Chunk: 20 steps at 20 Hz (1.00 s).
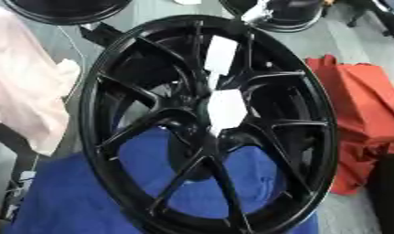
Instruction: Pull the pin out of the wheel hub.
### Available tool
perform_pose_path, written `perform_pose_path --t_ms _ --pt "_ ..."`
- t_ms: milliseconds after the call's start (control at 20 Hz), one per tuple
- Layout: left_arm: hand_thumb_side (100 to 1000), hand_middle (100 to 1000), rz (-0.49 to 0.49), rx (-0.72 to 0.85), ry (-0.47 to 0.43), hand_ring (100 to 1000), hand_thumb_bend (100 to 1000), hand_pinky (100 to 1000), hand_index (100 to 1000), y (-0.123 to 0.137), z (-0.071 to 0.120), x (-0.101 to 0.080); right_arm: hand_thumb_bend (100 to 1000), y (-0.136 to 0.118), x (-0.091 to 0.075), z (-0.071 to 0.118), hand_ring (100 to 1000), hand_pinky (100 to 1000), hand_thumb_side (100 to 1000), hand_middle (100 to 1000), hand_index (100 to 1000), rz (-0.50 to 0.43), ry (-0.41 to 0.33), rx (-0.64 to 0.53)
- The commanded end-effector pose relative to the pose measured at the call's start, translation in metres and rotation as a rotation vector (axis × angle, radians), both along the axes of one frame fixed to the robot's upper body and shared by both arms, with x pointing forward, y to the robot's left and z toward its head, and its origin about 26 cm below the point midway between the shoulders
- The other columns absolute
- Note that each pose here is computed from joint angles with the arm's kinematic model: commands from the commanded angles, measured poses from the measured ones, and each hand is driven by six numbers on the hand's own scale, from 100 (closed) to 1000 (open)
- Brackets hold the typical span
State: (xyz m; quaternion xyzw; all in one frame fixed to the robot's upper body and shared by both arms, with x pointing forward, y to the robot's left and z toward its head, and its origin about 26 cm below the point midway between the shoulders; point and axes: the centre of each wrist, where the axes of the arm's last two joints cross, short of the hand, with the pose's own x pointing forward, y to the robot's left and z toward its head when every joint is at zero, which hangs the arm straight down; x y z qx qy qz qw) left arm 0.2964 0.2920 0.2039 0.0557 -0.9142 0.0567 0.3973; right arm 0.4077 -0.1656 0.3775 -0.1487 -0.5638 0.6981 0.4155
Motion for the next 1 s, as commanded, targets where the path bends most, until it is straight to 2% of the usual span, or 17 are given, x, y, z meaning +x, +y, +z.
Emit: perform_pose_path --t_ms 50,500,1000 --pt "753 663 -0.006 0.009 -0.023 746 153 838 763 0.000 0.007 -0.002 507 -0.004 -0.003 0.011 743 735 304 771 857 -0.009 -0.009 0.004" --pt "754 664 -0.009 0.002 -0.015 746 157 838 763 -0.001 0.005 -0.002 513 -0.007 -0.005 0.000 731 721 285 765 849 -0.016 0.033 0.035" --pt "756 663 -0.009 -0.001 -0.007 746 158 837 763 -0.001 0.004 -0.002 501 -0.005 -0.030 -0.012 711 705 260 765 846 -0.097 -0.133 0.157"
